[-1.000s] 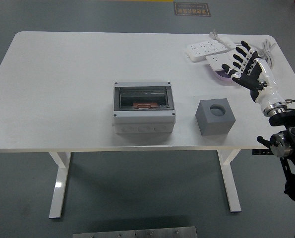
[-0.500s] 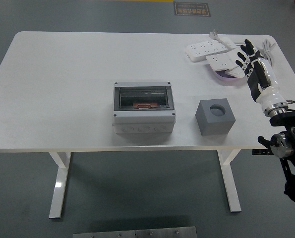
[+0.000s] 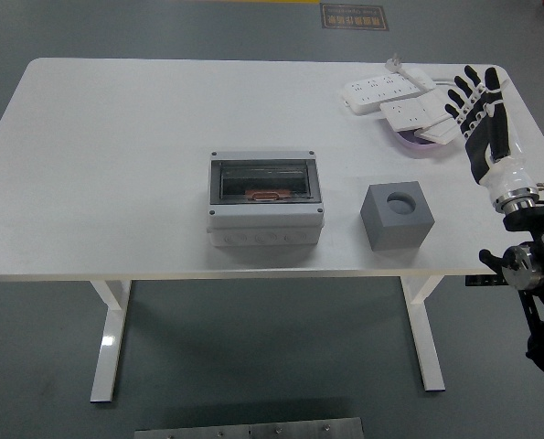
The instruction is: Fetch the battery,place it into the box,close the lid of the box
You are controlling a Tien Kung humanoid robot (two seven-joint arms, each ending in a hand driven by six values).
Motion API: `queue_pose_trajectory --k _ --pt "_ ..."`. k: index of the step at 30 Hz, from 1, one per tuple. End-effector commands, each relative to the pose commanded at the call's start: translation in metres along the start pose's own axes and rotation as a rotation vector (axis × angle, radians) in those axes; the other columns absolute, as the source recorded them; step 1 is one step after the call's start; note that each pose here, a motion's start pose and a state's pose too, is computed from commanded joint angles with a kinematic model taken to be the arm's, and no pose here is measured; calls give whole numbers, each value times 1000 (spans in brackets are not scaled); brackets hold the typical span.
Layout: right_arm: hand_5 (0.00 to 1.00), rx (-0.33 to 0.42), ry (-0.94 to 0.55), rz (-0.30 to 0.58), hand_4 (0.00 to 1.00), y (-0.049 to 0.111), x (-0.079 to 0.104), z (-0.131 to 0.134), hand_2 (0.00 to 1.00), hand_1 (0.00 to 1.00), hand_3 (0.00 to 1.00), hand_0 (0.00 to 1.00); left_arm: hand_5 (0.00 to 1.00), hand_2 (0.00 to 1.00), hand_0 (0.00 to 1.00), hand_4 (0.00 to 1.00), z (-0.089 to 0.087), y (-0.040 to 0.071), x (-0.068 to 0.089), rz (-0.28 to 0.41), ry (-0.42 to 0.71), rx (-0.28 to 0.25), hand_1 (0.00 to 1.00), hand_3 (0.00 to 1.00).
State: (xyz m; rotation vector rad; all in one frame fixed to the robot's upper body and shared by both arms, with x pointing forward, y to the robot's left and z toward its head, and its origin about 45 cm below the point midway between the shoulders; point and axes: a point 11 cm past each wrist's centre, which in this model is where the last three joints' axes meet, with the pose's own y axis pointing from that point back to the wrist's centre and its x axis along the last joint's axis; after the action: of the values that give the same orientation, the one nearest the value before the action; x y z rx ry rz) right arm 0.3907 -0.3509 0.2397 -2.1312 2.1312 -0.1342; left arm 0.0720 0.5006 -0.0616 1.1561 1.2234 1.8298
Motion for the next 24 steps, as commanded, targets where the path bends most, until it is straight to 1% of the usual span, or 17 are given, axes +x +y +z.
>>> queue_pose_trajectory --k 1,2,7,8,13,14,19,20,24 --pt "998 11 5 10 998 0 1 -1 960 952 981 998 58 569 645 615 0 0 0 0 0 1 704 562" --pt "998 26 11 22 998 0 3 -2 937 935 955 998 58 569 645 615 -1 0 0 -1 0 1 704 562" --pt "998 75 33 50 998 0 6 -7 937 935 955 998 58 569 645 615 -1 0 -1 -2 1 1 704 562" --pt "998 82 37 53 998 0 6 -8 828 847 843 941 59 569 645 615 0 0 -1 -2 0 0 703 563" --pt "998 114 62 69 998 0 5 -12 828 847 843 941 59 569 645 615 0 0 -1 -2 0 -1 703 563" --pt "715 121 71 73 977 0 5 -12 674 671 703 757 59 569 645 614 1 0 -1 -2 0 -1 704 562" --pt "715 140 98 89 977 1 5 -14 674 671 703 757 59 569 645 614 0 0 -1 -3 0 -1 704 562" --pt "433 144 102 93 864 1 5 -15 591 564 659 655 58 569 645 615 1 0 -2 -3 -1 -1 705 562" --pt "433 156 112 104 864 2 6 -15 591 564 659 655 58 569 645 615 1 0 -2 -3 -1 -1 705 562"
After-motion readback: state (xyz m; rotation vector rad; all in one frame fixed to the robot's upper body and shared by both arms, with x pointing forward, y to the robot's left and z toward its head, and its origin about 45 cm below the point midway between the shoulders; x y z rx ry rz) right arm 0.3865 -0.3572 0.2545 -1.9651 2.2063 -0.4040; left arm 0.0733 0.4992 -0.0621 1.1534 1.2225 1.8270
